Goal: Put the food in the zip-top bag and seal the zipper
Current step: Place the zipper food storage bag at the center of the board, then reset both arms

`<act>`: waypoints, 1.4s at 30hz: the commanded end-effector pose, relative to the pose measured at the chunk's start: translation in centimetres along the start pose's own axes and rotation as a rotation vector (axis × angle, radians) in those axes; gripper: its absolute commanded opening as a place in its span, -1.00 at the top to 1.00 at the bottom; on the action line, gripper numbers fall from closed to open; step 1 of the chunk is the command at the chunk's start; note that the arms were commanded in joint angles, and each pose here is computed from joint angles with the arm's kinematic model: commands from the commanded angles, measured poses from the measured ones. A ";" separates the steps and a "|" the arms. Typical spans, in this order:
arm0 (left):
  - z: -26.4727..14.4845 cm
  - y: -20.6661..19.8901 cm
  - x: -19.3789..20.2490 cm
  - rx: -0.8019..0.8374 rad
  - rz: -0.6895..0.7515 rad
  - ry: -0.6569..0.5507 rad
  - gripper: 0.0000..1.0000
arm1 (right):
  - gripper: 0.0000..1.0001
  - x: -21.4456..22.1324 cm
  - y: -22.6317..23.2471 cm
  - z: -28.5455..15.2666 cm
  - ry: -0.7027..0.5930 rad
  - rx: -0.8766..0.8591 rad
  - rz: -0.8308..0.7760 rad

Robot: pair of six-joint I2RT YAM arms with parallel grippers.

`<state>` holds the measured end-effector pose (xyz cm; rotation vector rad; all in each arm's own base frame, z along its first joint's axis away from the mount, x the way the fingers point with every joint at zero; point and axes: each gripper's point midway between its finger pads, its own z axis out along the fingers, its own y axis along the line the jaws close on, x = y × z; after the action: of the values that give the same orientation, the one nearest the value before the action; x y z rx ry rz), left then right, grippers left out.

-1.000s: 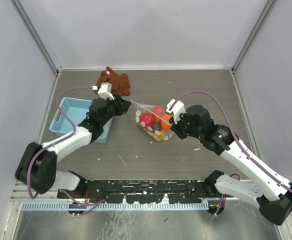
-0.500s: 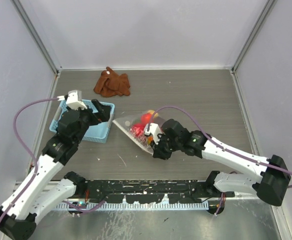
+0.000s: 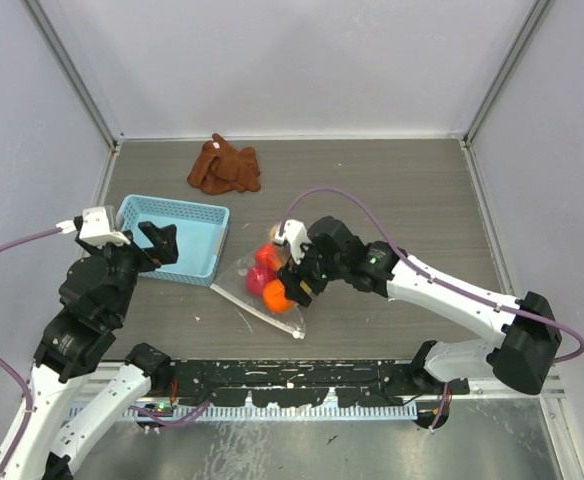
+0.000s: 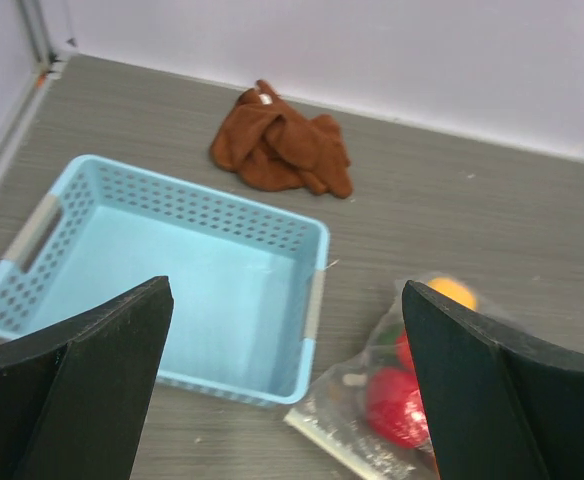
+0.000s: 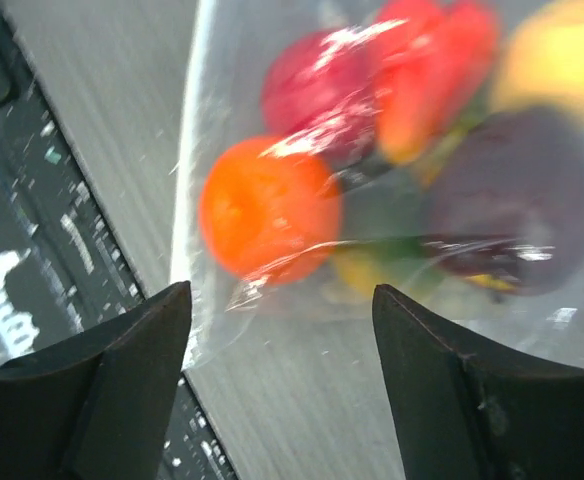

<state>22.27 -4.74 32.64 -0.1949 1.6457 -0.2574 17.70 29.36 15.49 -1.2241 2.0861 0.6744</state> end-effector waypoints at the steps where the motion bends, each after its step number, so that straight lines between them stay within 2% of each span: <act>1: -0.6 2.7 0.0 -0.109 0.114 0.001 -0.96 | -0.58 -5.1 -6.3 -1.7 -0.163 0.201 0.104; 7: 0.2 3.9 1.9 -0.162 0.141 0.015 -0.96 | -0.68 -4.5 -16.0 -5.3 -0.292 0.422 0.380; 12: 0.2 5.0 2.6 -0.222 0.154 0.041 -0.96 | -0.77 -0.8 -22.1 -10.8 -0.394 0.645 0.572; 15: -0.1 5.7 2.4 -0.260 0.148 0.029 -0.96 | -0.85 2.1 -24.1 -14.0 -0.460 0.772 0.689; 19: -0.3 6.1 2.3 -0.265 0.135 0.008 -0.96 | -0.99 5.2 -24.5 -17.0 -0.516 0.897 0.776; 30: 0.0 6.3 2.5 -0.264 0.125 0.001 -0.96 | -1.00 7.3 -23.5 -21.7 -0.673 1.111 0.847; 42: 0.6 6.0 3.3 -0.246 0.120 0.034 -0.96 | -1.00 6.3 -22.2 -22.3 -0.779 1.070 0.810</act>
<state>22.04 0.48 26.82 -0.2755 1.7493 0.0661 28.93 0.54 20.84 0.4516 1.8224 0.1438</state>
